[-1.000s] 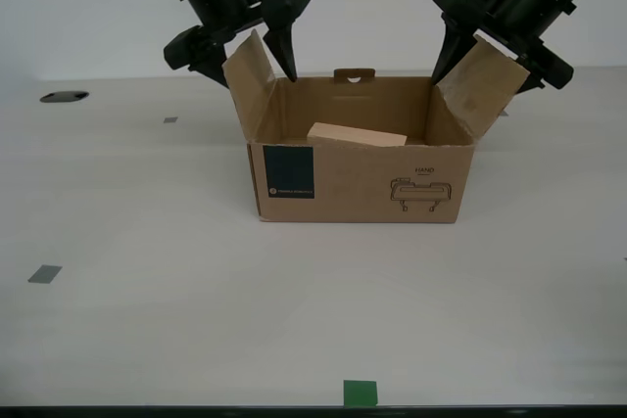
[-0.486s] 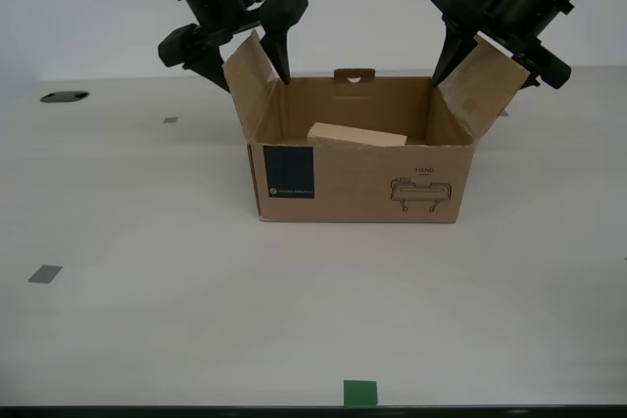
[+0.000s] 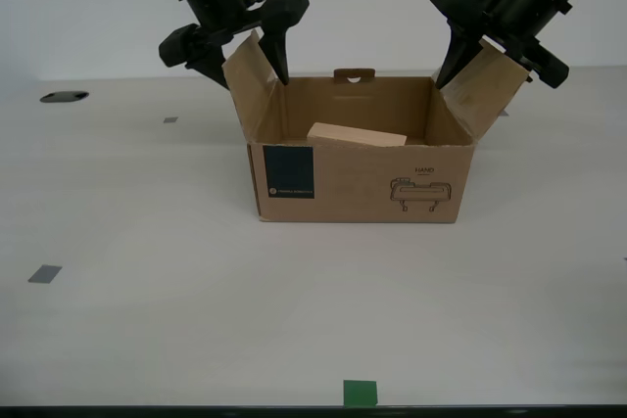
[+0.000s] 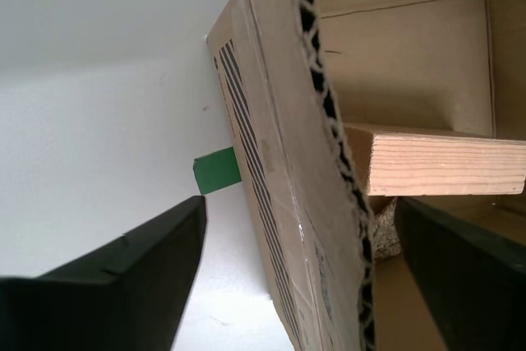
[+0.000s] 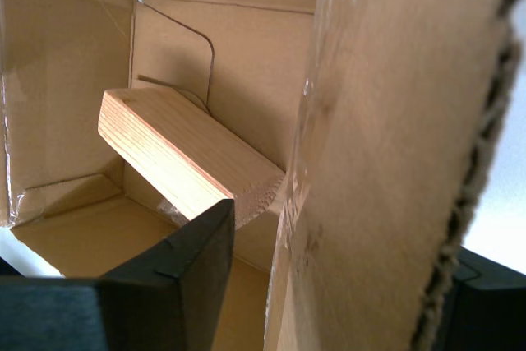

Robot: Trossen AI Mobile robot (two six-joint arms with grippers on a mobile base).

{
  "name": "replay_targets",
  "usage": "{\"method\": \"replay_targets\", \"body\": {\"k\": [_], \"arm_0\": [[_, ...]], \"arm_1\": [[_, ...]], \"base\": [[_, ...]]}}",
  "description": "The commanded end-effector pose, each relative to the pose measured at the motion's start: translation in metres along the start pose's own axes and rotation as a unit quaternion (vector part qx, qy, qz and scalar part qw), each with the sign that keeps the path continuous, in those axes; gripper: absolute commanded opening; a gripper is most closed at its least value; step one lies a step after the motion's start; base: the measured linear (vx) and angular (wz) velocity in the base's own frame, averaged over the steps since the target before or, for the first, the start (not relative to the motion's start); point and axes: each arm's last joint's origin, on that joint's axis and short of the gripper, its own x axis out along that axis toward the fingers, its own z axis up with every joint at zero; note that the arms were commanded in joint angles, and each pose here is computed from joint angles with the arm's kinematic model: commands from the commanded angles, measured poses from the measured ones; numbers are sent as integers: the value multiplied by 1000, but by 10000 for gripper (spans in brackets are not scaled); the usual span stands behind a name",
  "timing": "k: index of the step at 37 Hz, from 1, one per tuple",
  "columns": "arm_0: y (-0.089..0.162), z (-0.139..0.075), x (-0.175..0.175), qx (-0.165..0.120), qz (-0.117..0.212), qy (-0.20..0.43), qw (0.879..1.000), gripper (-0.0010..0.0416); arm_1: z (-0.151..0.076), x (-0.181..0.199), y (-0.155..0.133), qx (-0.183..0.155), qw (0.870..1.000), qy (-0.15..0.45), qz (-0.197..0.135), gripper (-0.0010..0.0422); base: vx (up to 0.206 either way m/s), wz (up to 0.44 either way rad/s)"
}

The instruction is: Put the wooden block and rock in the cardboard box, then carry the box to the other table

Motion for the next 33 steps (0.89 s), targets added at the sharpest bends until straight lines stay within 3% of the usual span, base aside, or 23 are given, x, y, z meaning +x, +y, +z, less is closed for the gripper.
{"method": "replay_targets", "body": {"k": [1,17,23,33], "arm_0": [[1,0,1,-2,0,-2,1000,181],[1,1,1,-3,1,-3,1000,83],[1,0,1,0,0,0,1000,-8],[1,0,1,2,0,0,1000,-2]], "arm_1": [[0,0,0,-1,1000,-2,0,253],[3,0,-1,-10,1000,-14,-4,-1],[3,0,-1,-10,1000,-14,-4,-4],[3,0,-1,-11,1000,-14,-3,-2]], "base": [[0,0],[0,0],[0,0],[0,0]]}}
